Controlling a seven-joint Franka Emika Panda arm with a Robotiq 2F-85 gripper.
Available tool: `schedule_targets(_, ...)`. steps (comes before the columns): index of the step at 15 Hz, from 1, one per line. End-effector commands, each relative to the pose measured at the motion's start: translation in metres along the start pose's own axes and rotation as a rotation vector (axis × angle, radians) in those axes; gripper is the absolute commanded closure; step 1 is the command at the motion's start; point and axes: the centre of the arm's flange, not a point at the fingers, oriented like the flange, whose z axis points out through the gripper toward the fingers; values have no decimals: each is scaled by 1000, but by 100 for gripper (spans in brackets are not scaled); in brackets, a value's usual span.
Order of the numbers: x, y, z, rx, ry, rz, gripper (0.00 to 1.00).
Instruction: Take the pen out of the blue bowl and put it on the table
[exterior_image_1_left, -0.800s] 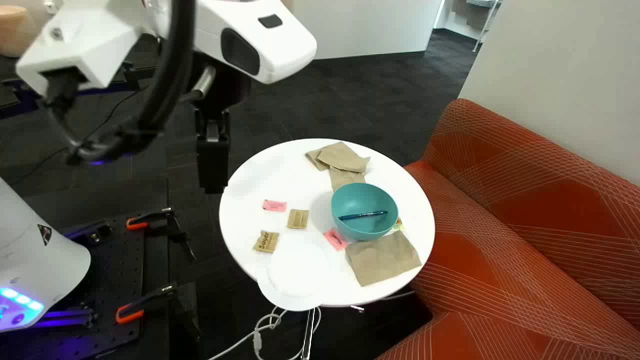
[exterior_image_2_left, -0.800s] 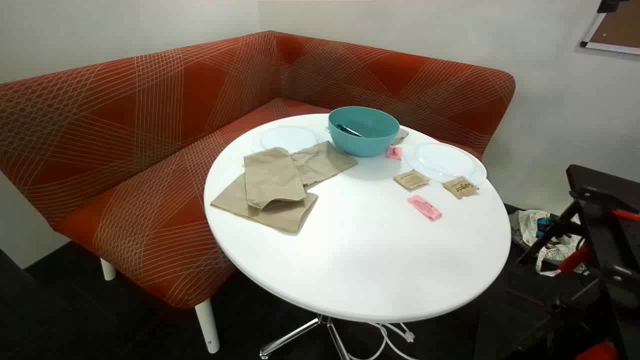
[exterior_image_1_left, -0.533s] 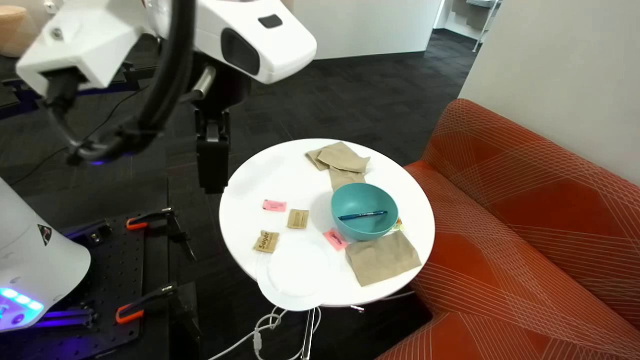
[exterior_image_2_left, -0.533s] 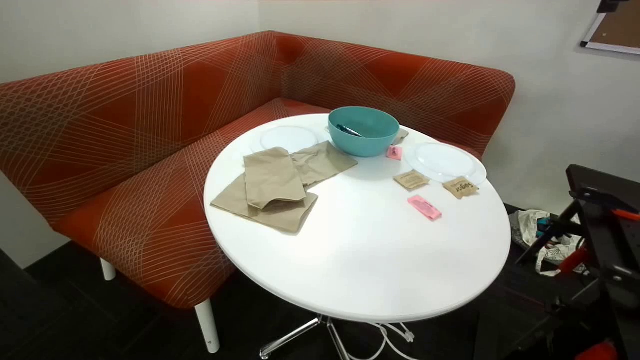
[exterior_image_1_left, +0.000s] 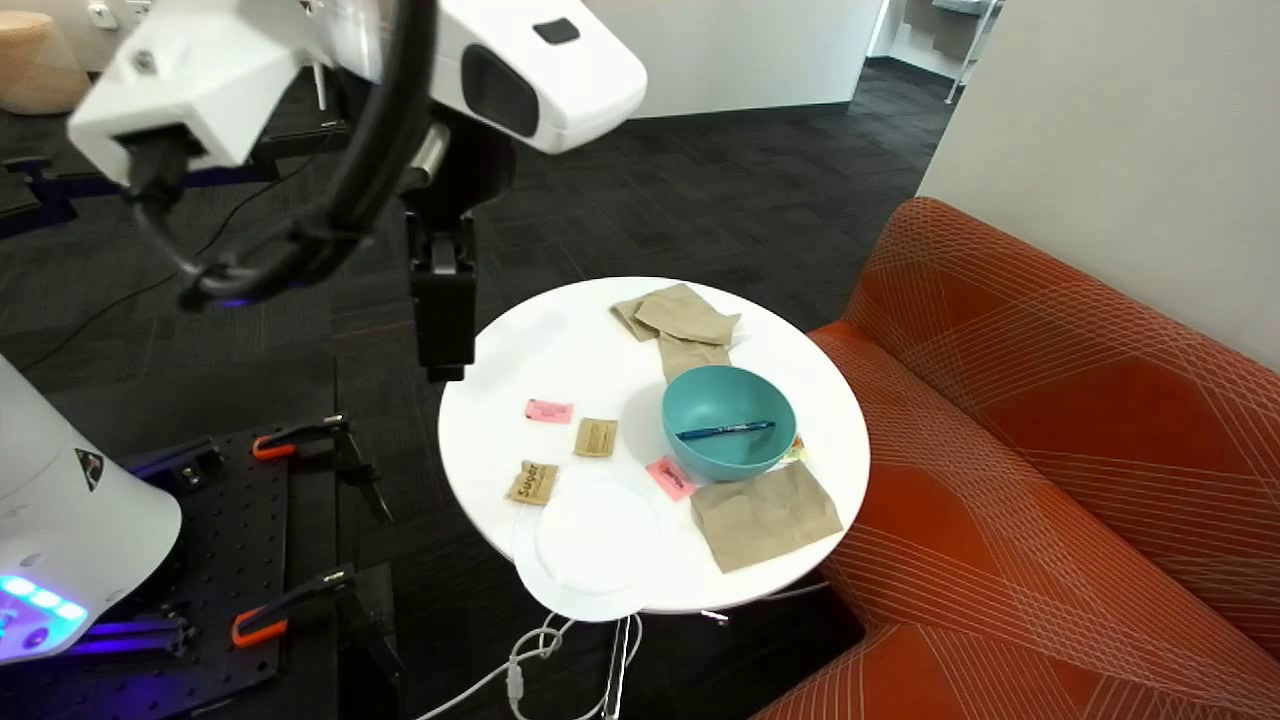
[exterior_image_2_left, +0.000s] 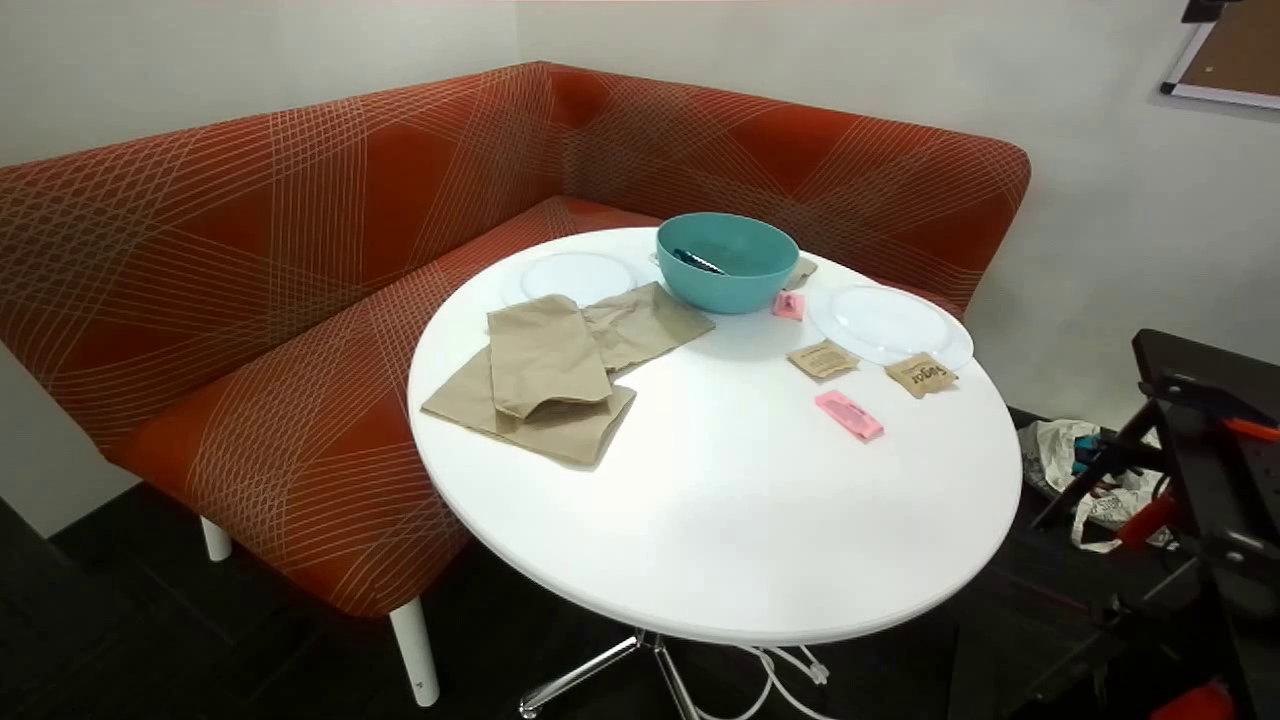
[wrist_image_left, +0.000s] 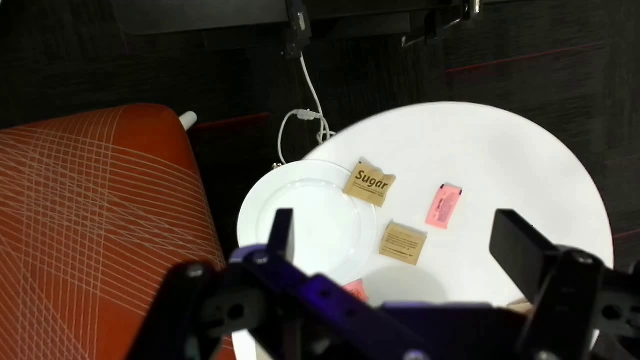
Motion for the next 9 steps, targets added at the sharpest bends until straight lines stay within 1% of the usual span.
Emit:
schedule_targets(1, 42, -8, -8, -46, 23, 2, 0)
schedule_targets(5, 94, -21, -10, -88, 66, 6, 0)
schedule_targets(9, 152, -38, 4, -132, 112, 58, 0)
